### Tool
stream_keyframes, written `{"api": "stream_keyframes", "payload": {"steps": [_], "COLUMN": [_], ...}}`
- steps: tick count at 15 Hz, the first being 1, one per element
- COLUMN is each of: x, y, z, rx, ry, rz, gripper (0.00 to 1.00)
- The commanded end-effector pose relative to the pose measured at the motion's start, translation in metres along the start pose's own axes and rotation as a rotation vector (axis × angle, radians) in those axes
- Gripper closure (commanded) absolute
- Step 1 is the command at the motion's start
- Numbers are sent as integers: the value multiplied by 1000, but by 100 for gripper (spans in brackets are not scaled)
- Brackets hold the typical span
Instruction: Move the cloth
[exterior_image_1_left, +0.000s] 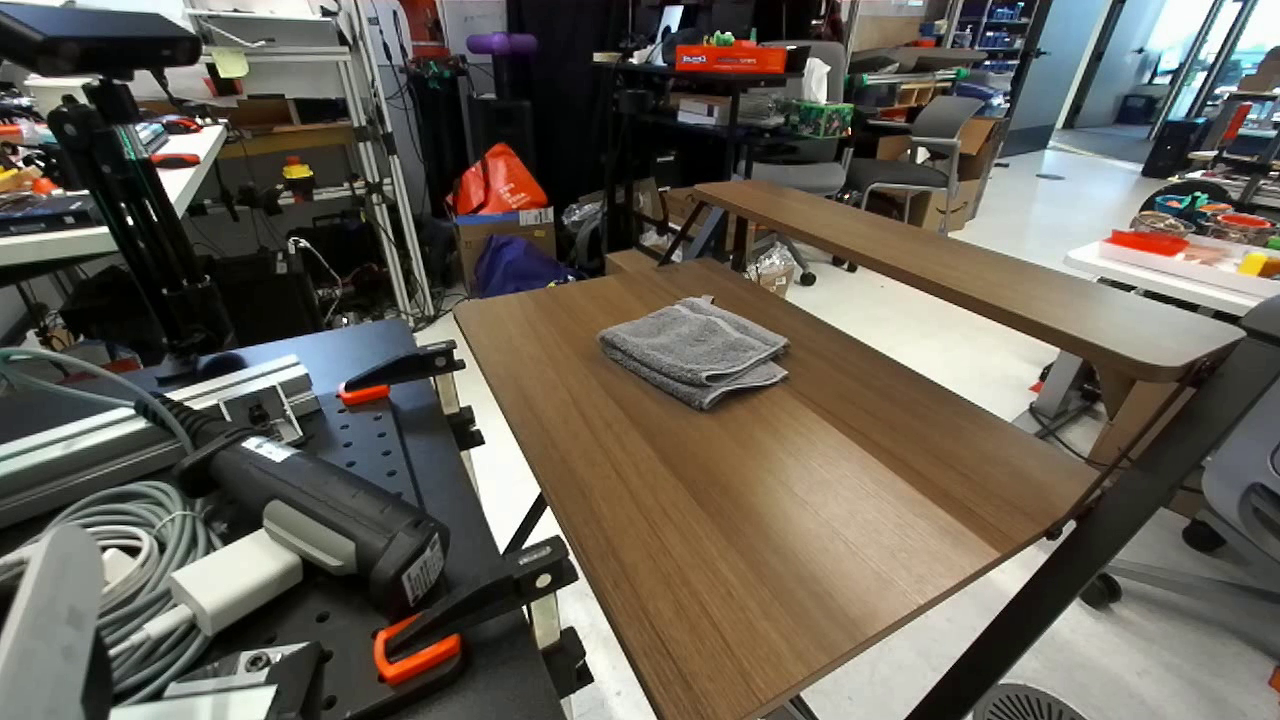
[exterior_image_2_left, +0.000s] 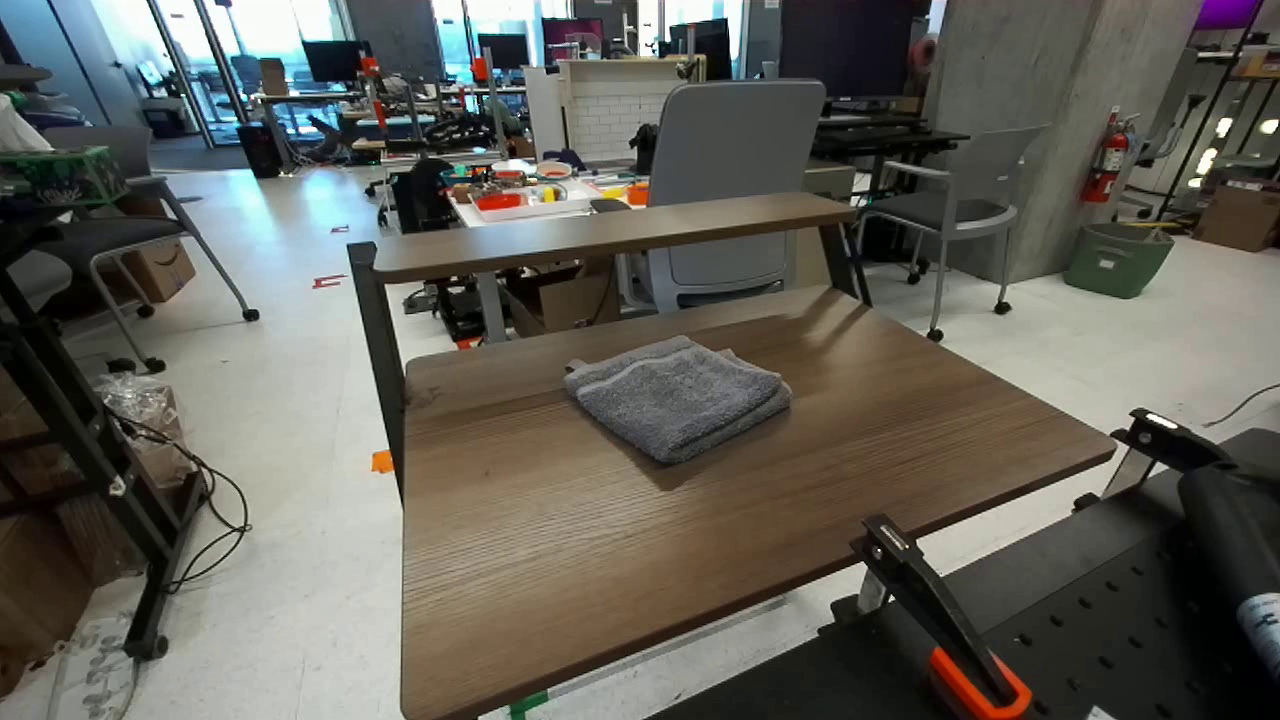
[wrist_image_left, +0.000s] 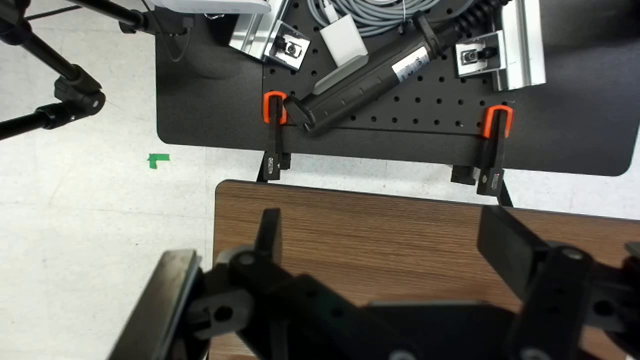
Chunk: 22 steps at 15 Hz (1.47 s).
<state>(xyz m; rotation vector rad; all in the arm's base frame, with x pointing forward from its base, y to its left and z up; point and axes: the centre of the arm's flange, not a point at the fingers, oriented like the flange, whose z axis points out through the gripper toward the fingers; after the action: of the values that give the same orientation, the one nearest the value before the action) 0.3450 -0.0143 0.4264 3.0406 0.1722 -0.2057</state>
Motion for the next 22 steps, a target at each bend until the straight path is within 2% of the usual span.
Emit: {"api": "stream_keyframes", "payload": {"steps": [1,4,7,11,15,22], "x": [0,10,35,88,143,224], "y": [0,0,-4,-12,-46,-126], "z": [0,5,12,28,52,116], "rx": [0,-8,-10,-7,23,57], "ry": [0,-7,-10,27,128,260], "rz": [0,17,38,65,41,-26], "gripper": [0,0,0,0,0,0]}}
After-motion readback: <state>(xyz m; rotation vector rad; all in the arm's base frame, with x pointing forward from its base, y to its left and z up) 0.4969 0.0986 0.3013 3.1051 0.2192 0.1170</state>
